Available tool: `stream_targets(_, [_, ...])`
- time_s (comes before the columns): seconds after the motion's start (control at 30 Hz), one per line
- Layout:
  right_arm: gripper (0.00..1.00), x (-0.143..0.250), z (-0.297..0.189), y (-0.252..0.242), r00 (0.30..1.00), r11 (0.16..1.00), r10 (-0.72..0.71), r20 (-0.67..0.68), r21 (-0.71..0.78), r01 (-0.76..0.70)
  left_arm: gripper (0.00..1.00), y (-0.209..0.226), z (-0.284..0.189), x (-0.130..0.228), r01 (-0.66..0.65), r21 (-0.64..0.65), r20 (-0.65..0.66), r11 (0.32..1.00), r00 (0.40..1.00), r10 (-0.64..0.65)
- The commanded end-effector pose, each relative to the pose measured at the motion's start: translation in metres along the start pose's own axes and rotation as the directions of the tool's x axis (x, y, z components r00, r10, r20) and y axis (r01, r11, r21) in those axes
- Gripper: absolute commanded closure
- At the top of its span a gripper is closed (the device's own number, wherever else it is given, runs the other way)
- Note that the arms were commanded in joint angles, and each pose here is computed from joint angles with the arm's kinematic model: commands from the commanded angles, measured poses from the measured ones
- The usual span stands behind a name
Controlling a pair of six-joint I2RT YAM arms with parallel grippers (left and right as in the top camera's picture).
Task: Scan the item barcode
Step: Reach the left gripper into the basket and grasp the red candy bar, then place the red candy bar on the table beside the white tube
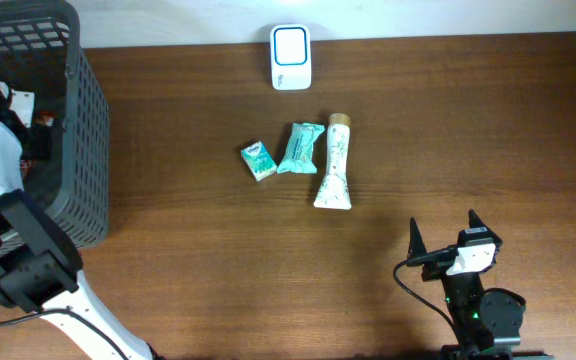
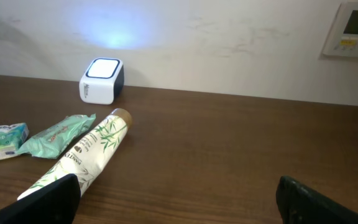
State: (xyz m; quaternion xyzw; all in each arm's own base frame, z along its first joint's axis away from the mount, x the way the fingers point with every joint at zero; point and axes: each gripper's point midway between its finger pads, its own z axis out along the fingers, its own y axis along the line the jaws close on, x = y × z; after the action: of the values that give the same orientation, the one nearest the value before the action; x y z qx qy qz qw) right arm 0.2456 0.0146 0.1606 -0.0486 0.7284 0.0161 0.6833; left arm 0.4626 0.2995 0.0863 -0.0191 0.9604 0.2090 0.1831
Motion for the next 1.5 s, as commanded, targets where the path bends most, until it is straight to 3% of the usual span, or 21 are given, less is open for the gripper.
stream_targets(0.0, [0.01,0.003,0.000,0.001,1.000,1.000,0.002,-0.004,-0.004,-0.002,0.30,-0.004,0.024,0.020,0.034,0.043,-0.041,0.998,0.999,-0.033])
stream_targets(0.23, [0.01,0.003,0.000,0.001,1.000,1.000,0.002,-0.004,-0.004,-0.002,0.31,-0.041,0.070,0.056,0.101,0.144,-0.166,0.984,0.983,-0.076])
stream_targets(0.27, [0.01,0.003,0.000,0.001,1.000,1.000,0.002,-0.004,-0.004,-0.002,0.64,-0.041,0.068,0.056,0.100,0.146,-0.171,0.984,0.982,-0.075])
stream_targets(0.3, [0.01,0.003,0.000,0.001,1.000,1.000,0.002,-0.004,-0.004,-0.002,0.89,-0.039,0.063,0.054,0.121,0.141,-0.172,0.983,0.980,-0.096])
stream_targets(0.33, [0.01,0.003,0.000,0.001,1.000,1.000,0.002,-0.004,-0.004,-0.002,1.00,-0.034,0.057,0.049,0.158,0.130,-0.167,0.979,0.977,-0.136])
stream_targets(0.37, [0.01,0.003,0.000,0.001,1.000,1.000,0.002,-0.004,-0.004,-0.002,1.00,-0.024,0.042,0.035,0.251,0.106,-0.148,0.962,0.961,-0.235])
stream_targets(0.47, [0.01,0.003,0.000,0.001,1.000,1.000,0.002,-0.004,-0.004,-0.002,1.00,0.006,-0.022,-0.018,0.435,0.143,-0.013,0.889,0.899,-0.438])
stream_targets(0.57, [0.01,0.003,0.000,0.001,1.000,1.000,0.002,-0.004,-0.004,-0.002,1.00,0.022,-0.139,-0.082,0.459,0.357,0.196,0.813,0.815,-0.546])
stream_targets(0.67, [0.01,0.003,0.000,0.001,1.000,1.000,0.002,-0.004,-0.004,-0.002,1.00,0.041,-0.241,-0.098,0.501,0.445,0.316,0.743,0.688,-0.653])
stream_targets(0.73, [0.01,0.003,0.000,0.001,1.000,1.000,0.002,-0.004,-0.004,-0.002,1.00,0.046,-0.303,-0.096,0.559,0.533,0.321,0.635,0.561,-0.763])
stream_targets(0.77, [0.01,0.003,0.000,0.001,1.000,1.000,0.002,-0.004,-0.004,-0.002,1.00,0.039,-0.342,-0.097,0.526,0.623,0.310,0.578,0.513,-0.801])
stream_targets(0.8, [0.01,0.003,0.000,0.001,1.000,1.000,0.002,-0.004,-0.004,-0.002,1.00,0.027,-0.377,-0.097,0.455,0.700,0.308,0.551,0.504,-0.807])
stream_targets(0.9, [0.01,0.003,0.000,0.001,1.000,1.000,0.002,-0.003,-0.004,-0.002,1.00,-0.044,-0.481,-0.094,0.146,0.868,0.313,0.474,0.579,-0.753])
stream_targets(0.97, [0.01,0.003,0.000,0.001,1.000,1.000,0.002,-0.004,-0.004,-0.002,1.00,-0.083,-0.501,-0.089,0.085,0.889,0.299,0.449,0.636,-0.712])
stream_targets(1.0, [0.01,0.003,0.000,0.001,1.000,1.000,0.002,-0.004,-0.004,-0.002,1.00,-0.117,-0.508,-0.085,0.062,0.902,0.270,0.427,0.692,-0.670])
stream_targets(1.07, [0.01,0.003,0.000,0.001,1.000,1.000,0.002,-0.004,-0.004,-0.002,1.00,-0.171,-0.499,-0.077,0.095,0.895,0.206,0.437,0.780,-0.591])
stream_targets(1.23, [0.01,0.003,0.000,0.001,1.000,1.000,0.002,-0.004,-0.004,-0.002,1.00,-0.332,-0.426,-0.045,0.097,0.782,0.099,0.616,0.956,-0.276])
stream_targets(1.33, [0.01,0.003,0.000,0.001,1.000,1.000,0.002,-0.004,-0.004,-0.002,1.00,-0.404,-0.381,-0.024,0.099,0.758,-0.023,0.645,0.992,-0.125])
stream_targets(1.47, [0.01,0.003,0.000,0.001,1.000,1.000,0.002,-0.004,-0.004,-0.002,1.00,-0.474,-0.323,0.003,0.199,0.700,-0.219,0.686,0.974,-0.060])
